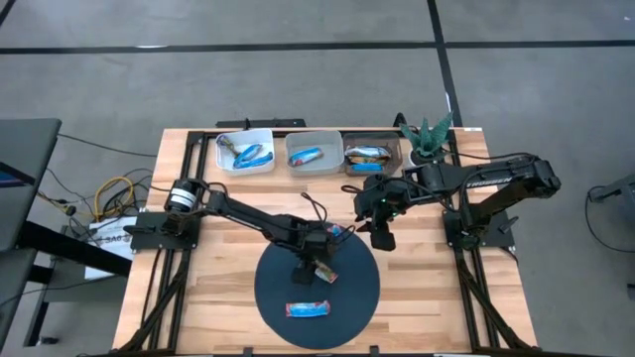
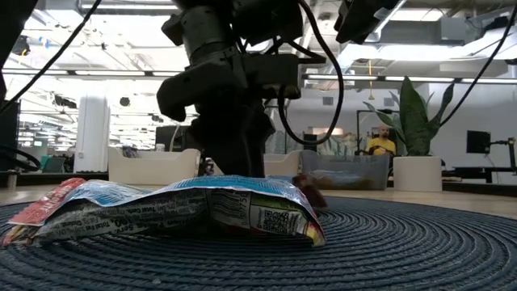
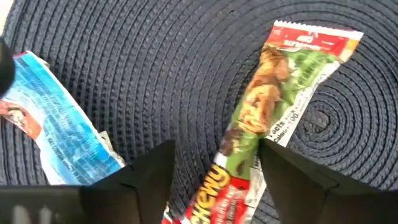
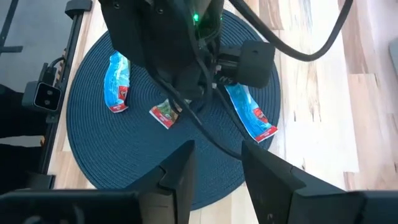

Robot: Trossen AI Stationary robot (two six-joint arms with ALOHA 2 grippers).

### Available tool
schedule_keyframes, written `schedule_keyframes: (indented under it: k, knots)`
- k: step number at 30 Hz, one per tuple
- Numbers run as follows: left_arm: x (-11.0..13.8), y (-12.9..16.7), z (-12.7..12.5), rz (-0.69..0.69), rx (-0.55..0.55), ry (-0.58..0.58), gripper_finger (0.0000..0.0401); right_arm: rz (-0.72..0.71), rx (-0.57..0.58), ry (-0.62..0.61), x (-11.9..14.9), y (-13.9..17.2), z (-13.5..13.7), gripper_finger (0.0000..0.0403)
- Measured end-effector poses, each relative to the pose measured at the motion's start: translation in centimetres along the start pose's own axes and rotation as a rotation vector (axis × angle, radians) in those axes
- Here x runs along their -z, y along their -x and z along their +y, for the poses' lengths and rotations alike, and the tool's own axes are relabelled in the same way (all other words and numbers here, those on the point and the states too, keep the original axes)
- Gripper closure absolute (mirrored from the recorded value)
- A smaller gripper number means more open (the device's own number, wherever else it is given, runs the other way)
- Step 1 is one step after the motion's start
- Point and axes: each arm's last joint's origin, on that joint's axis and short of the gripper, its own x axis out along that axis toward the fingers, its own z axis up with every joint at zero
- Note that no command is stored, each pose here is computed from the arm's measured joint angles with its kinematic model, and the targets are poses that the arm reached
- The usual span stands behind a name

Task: Pick and place Granola Bars by type
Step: Put the red granola bar into the gray bin

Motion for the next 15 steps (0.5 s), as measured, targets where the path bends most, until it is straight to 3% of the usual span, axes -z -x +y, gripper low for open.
schedule_keyframes:
  k: [11, 15]
  knots:
    - [0.05, 0.15, -0.27, 0.017, 0.09, 0.037, 0.0348, -0.001, 0.002, 0.0, -0.01, 0.0, 0.0, 0.028]
    - [-0.06, 0.3, -0.27, 0.015, 0.101, 0.055, 0.0388, -0.002, 0.002, 0.0, -0.02, 0.01, 0.0, 0.028]
